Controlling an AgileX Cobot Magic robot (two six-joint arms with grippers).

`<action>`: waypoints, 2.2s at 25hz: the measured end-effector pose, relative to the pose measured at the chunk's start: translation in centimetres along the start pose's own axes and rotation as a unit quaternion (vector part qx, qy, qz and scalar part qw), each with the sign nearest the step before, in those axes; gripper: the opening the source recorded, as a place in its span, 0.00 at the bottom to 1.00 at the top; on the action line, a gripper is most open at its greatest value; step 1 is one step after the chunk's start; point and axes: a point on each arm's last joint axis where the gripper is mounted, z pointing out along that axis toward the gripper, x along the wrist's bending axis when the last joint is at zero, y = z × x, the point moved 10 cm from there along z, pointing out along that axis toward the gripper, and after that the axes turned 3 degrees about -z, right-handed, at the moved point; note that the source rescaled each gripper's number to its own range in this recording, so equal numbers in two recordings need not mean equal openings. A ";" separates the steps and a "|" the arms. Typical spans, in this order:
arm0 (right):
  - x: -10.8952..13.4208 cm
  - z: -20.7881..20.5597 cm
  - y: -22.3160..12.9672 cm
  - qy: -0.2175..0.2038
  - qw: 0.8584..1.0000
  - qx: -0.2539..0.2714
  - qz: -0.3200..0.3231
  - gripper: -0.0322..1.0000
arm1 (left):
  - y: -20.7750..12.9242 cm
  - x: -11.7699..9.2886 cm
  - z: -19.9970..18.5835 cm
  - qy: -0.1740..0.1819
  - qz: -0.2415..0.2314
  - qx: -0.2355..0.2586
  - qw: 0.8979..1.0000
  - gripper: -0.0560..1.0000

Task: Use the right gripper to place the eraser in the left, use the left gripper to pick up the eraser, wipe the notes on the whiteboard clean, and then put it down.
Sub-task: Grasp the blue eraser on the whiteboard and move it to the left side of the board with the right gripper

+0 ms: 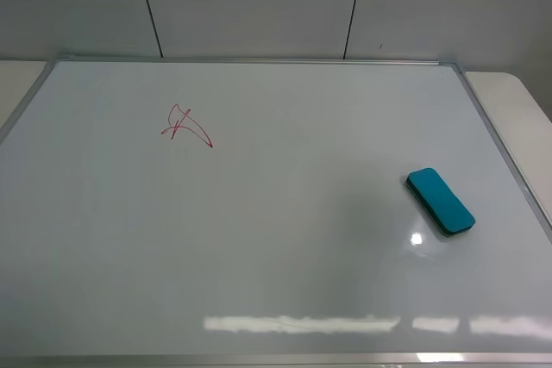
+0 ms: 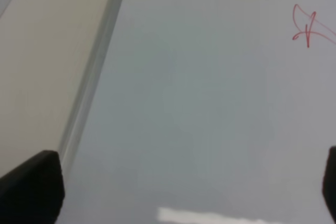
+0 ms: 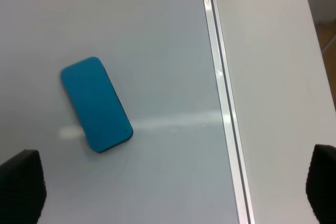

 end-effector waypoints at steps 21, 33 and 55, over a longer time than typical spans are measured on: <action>7.1 15.4 -1.8 0.041 0.967 0.250 -0.039 0.05 | 0.0 0.0 0.0 0.000 0.000 0.000 1.000 1.00; 7.2 20.4 -2.4 0.019 0.966 0.252 -0.058 0.03 | 0.0 0.0 0.0 0.000 0.000 0.000 1.000 1.00; 10.6 25.4 -4.5 0.047 0.958 0.258 -0.118 0.03 | 0.0 0.0 0.0 0.000 0.000 0.000 1.000 1.00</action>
